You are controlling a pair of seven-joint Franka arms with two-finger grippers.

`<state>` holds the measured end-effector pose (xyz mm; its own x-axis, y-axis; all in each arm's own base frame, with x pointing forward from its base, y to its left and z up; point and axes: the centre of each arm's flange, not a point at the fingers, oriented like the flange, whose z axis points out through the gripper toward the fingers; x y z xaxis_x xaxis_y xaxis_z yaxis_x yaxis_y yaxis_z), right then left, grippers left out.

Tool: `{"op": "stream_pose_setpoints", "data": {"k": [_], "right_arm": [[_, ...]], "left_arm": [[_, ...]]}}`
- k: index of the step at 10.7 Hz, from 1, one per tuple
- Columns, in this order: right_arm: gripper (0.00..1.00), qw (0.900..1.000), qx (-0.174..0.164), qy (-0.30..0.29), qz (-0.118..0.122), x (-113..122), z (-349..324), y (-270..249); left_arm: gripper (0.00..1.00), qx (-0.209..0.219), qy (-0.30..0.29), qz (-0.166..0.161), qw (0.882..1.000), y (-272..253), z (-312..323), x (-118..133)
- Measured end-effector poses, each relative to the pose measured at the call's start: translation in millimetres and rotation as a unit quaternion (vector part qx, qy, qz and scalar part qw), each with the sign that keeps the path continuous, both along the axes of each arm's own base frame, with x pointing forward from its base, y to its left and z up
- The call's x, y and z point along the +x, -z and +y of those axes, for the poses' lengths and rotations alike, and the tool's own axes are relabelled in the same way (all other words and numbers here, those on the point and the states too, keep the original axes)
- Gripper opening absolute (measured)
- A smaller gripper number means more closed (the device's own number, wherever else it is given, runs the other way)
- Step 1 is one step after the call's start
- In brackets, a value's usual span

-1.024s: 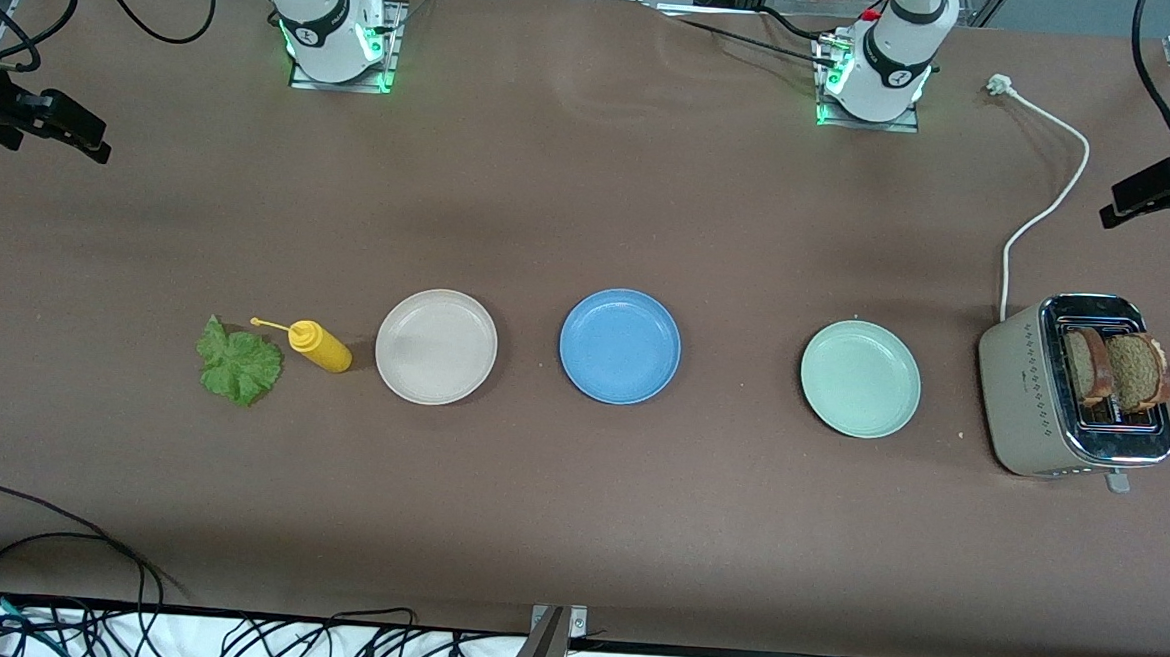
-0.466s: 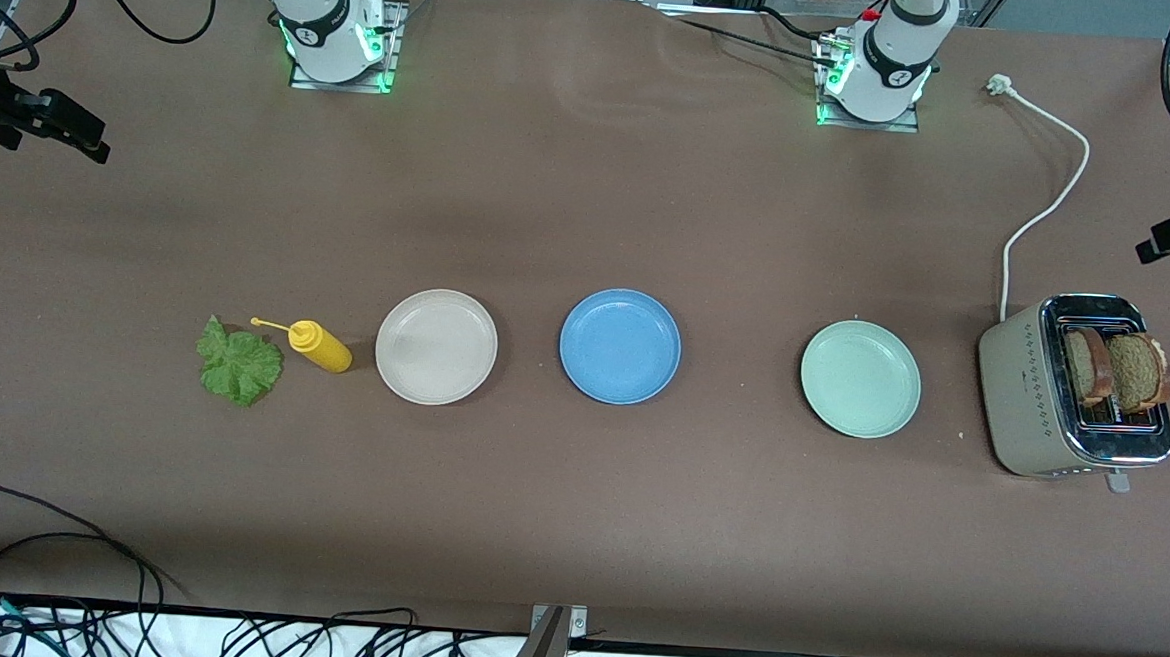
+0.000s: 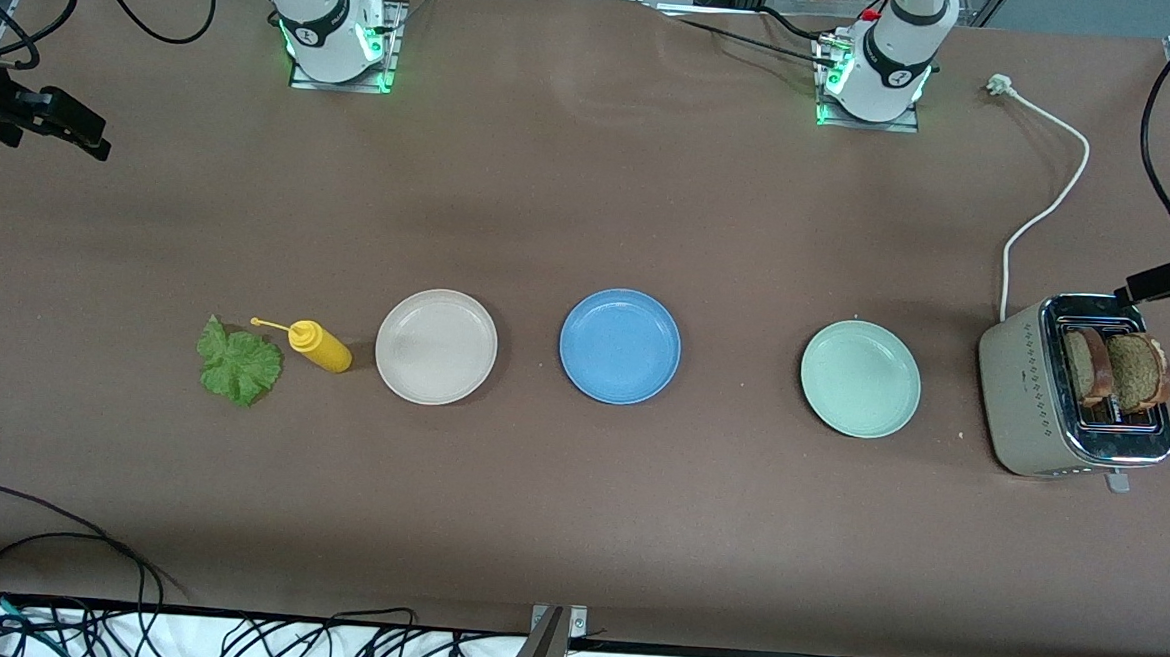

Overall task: Make sandwich in blue plate with both arms
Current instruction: 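Lower the left gripper and grasp the bread slice in the toaster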

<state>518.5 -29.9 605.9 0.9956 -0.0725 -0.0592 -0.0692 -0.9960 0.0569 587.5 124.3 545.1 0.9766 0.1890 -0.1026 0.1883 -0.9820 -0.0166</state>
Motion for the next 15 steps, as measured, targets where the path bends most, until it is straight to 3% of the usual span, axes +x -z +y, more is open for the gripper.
{"op": "stream_pose_setpoints", "data": {"k": [3,7,9,10,14,15], "right_arm": [[1.00,1.000,0.000,0.000,0.001,0,0,0],[1.00,1.000,0.000,0.000,0.002,0,0,0],[1.00,1.000,0.000,0.000,0.004,-1,0,0],[1.00,1.000,0.000,0.000,0.005,-1,0,0],[1.00,1.000,0.000,0.000,0.005,-1,0,0],[1.00,1.000,0.000,0.000,0.005,-1,0,0]], "left_arm": [[1.00,0.042,0.024,-0.009,0.999,52,10,18],[1.00,0.039,0.083,-0.006,0.996,119,32,35],[0.91,0.034,0.090,0.002,0.995,145,51,36],[0.82,0.032,0.091,0.004,0.995,155,51,36],[0.26,0.033,0.096,0.009,0.995,171,48,33],[0.16,0.033,0.096,0.008,0.995,171,49,33]]}}
